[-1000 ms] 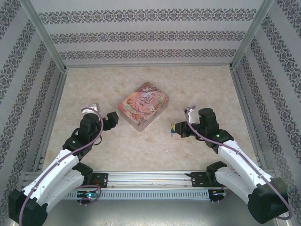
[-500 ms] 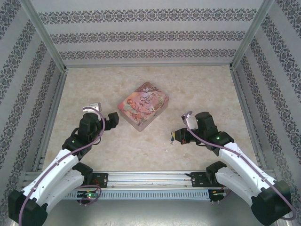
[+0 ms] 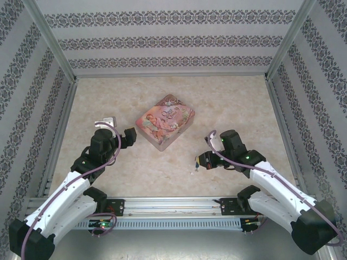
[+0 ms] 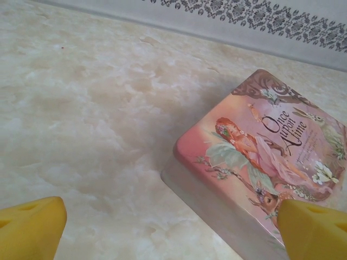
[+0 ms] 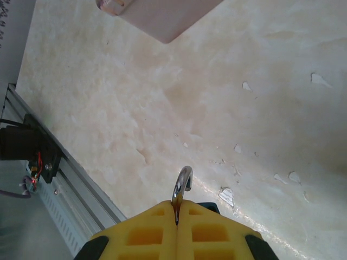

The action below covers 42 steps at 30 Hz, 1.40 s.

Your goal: Unlock the padlock with the key

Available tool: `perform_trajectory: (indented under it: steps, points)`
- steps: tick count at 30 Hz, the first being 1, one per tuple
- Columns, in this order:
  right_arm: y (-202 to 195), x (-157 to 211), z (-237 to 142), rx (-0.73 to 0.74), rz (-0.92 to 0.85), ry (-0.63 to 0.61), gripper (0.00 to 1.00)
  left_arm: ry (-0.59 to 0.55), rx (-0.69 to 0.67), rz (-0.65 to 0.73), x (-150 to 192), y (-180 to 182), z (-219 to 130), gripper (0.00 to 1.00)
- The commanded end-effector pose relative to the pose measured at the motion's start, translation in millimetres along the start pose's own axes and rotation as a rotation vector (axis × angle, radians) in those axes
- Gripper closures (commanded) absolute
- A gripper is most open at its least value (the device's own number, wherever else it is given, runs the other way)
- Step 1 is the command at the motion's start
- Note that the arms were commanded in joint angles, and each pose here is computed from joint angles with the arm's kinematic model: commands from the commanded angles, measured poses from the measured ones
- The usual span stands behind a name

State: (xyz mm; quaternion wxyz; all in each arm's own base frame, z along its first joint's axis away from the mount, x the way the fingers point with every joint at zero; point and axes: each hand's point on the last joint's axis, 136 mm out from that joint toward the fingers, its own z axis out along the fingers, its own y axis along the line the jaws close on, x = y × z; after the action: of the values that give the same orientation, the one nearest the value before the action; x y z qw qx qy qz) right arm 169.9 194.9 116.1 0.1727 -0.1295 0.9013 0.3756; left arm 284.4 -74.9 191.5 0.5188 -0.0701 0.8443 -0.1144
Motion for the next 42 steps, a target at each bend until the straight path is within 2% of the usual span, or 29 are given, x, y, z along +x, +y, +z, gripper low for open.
perform_trajectory:
  steps: [1,23,33,42]
  points:
    - [9,0,0,-0.025,-0.017,0.020,1.00,-0.051,-0.032,0.019,-14,6,-3,0.01]
    - [-3,23,35,-0.029,-0.001,0.189,1.00,-0.058,-0.054,0.024,-18,10,-4,0.01]
    - [-14,29,61,-0.046,0.025,0.239,1.00,-0.059,-0.051,0.027,-20,10,-5,0.01]
    - [-20,30,69,-0.033,0.038,0.269,1.00,-0.059,-0.049,0.024,-21,9,-5,0.01]
